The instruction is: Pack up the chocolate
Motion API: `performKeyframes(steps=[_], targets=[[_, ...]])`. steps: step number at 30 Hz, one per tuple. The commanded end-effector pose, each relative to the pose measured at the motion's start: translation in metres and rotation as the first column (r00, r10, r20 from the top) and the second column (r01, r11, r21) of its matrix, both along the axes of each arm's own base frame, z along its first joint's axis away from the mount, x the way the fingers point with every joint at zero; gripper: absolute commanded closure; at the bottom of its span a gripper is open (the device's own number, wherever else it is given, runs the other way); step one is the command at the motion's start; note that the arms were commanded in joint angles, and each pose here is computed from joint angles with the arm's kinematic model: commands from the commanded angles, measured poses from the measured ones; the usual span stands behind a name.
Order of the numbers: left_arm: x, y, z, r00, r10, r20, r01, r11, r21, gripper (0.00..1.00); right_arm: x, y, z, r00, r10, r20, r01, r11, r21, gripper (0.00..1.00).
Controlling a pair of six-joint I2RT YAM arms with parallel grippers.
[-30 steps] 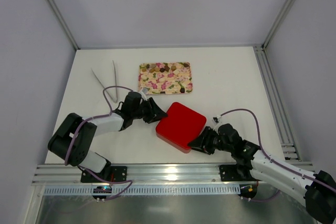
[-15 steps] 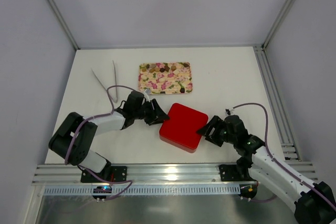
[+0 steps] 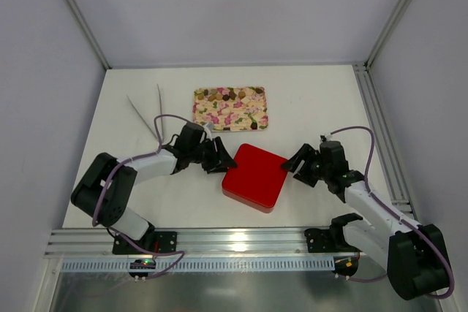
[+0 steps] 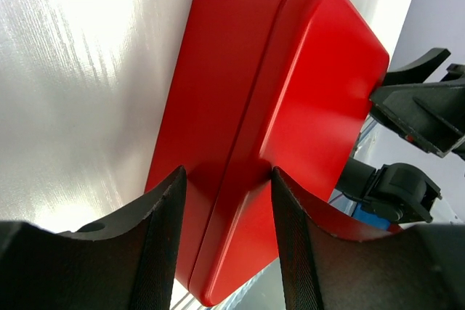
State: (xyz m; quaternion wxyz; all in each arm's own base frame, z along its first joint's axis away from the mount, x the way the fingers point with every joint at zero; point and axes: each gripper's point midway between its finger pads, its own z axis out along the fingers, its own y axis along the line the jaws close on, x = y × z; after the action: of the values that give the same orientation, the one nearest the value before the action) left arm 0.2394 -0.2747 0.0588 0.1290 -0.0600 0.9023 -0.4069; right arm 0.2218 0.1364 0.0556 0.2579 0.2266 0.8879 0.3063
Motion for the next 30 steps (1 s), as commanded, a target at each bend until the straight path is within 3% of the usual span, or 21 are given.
performKeyframes(steps=[1,13,20,30], targets=[[-0.039,0.04,-0.06,0.987,0.002,-0.161,0.037,0.97,0.239,0.52,0.004,-0.008,-0.014,1.0,0.011,-0.004,-0.011,0.998,-0.064,0.28],[-0.039,0.038,-0.066,0.983,-0.007,-0.184,0.054,0.967,0.25,0.53,-0.01,-0.006,-0.062,0.995,-0.009,-0.101,0.005,0.999,-0.042,0.53],[-0.04,0.039,-0.068,0.982,-0.011,-0.189,0.06,0.964,0.259,0.53,-0.014,-0.008,-0.069,0.993,-0.019,-0.119,0.013,0.999,-0.046,0.54],[-0.04,0.04,-0.052,0.989,0.009,-0.147,0.025,0.972,0.232,0.51,0.01,-0.001,-0.039,0.997,0.049,-0.052,-0.052,0.997,-0.06,0.51]])
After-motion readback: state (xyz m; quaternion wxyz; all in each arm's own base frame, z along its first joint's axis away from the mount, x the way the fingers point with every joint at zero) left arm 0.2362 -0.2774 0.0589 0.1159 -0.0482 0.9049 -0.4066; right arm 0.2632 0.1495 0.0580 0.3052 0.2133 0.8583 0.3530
